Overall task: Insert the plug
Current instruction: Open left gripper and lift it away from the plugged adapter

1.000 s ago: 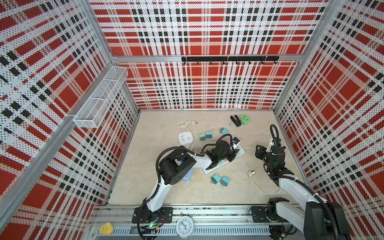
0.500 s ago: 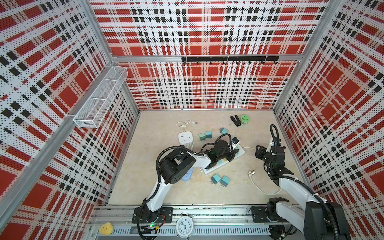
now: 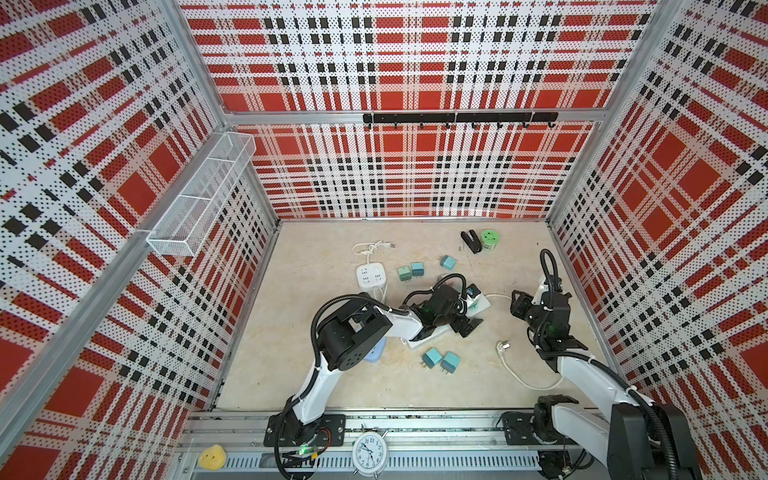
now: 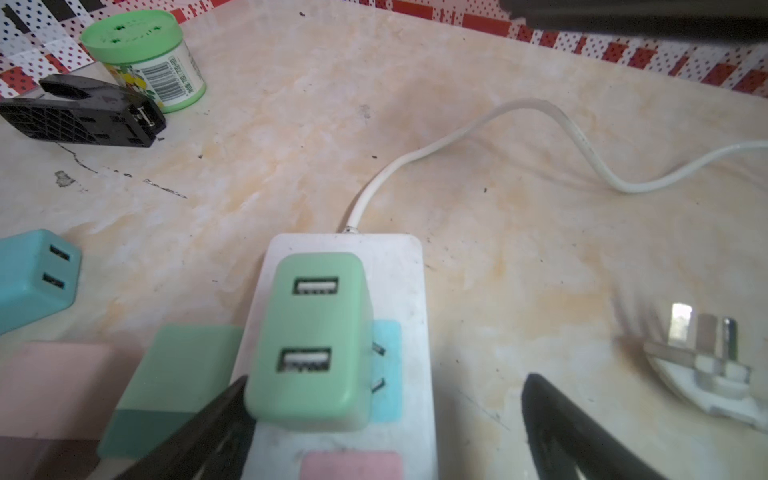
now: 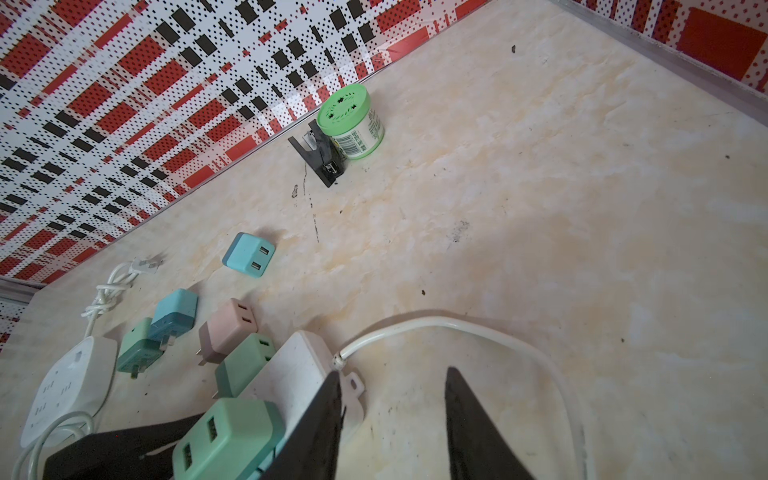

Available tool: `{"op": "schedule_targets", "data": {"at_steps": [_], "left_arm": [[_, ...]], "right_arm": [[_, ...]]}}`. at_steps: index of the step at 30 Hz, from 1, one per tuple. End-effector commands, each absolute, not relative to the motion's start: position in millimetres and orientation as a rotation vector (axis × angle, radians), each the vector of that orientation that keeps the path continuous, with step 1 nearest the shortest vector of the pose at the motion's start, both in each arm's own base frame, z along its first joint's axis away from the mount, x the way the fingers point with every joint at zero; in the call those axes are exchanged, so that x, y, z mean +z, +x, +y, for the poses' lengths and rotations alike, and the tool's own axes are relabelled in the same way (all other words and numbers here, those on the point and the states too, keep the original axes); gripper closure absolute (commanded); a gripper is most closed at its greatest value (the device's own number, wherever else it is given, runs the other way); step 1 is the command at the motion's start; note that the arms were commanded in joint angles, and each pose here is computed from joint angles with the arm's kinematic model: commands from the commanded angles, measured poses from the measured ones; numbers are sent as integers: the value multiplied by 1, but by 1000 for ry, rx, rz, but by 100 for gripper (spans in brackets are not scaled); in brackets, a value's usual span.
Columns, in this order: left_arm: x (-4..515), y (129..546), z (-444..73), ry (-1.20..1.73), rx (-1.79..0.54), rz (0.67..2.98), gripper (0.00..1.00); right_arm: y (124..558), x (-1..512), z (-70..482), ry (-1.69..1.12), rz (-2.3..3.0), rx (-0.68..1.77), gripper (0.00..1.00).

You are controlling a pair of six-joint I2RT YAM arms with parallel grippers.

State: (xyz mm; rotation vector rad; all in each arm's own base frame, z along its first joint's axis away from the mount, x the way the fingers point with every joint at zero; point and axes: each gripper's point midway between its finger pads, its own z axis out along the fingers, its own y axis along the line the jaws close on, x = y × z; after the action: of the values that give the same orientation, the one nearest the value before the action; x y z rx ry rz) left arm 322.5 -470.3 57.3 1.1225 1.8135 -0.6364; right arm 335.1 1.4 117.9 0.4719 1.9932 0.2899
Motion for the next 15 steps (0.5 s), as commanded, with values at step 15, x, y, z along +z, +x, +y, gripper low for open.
{"op": "schedule_targets", "data": {"at_steps": [15], "left_arm": [[251, 268, -297, 537, -432, 1674, 1]], "right_arm": [[334, 129, -2, 478, 1932, 294, 61]]}}
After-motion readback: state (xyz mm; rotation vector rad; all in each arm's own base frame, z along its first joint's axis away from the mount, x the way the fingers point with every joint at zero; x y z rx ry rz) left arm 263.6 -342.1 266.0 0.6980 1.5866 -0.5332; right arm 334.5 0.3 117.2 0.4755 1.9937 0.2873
